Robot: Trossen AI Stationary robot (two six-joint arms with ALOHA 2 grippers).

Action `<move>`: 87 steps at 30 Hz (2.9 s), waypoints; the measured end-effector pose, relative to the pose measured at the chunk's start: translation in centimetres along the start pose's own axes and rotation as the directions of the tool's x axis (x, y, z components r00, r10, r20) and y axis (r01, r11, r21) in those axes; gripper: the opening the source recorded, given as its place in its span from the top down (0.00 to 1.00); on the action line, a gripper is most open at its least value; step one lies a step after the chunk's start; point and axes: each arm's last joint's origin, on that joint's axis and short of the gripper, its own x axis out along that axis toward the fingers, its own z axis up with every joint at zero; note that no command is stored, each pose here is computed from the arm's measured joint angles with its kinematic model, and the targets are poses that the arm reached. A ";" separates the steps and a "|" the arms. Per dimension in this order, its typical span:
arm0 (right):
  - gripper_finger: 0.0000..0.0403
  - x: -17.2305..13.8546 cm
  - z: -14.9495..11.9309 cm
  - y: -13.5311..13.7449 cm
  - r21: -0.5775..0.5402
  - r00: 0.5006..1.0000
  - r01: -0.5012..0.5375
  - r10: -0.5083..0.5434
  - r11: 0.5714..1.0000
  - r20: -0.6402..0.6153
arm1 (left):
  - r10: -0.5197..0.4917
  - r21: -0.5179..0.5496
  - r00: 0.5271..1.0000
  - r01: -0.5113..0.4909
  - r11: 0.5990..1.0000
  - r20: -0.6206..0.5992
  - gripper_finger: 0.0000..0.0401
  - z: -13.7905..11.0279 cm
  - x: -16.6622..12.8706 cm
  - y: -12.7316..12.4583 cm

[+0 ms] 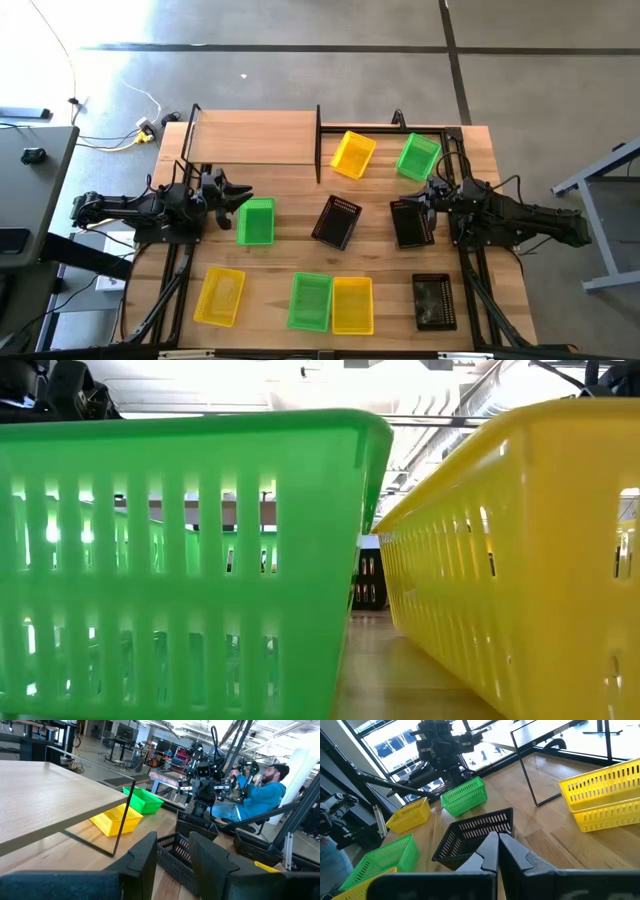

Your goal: Stack baskets on shelf by color

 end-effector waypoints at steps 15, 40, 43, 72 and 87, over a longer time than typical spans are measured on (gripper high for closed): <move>1.00 0.0 0.0 0.0 0.000 1.000 0.000 0.000 1.000 0.000 | 0.000 0.000 1.000 0.000 1.000 0.001 0.74 0.0 0.0 0.0; 1.00 0.0 0.0 0.0 0.000 1.000 0.000 0.000 1.000 0.000 | 0.071 -0.143 0.997 -0.066 0.988 0.031 0.61 0.1 0.0 0.2; 1.00 0.0 0.0 0.0 0.000 1.000 0.000 0.000 1.000 0.000 | 0.124 -0.295 0.990 -0.100 0.950 0.065 0.59 0.4 0.0 0.3; 1.00 0.0 0.0 0.0 0.000 1.000 0.000 0.000 1.000 -0.001 | -0.210 0.091 0.950 0.236 0.967 -0.233 0.61 10.4 0.5 -4.4; 1.00 0.0 0.0 0.0 0.000 1.000 0.000 0.000 1.000 0.000 | -0.132 0.141 0.769 0.278 0.950 -0.625 0.61 7.7 3.6 -4.9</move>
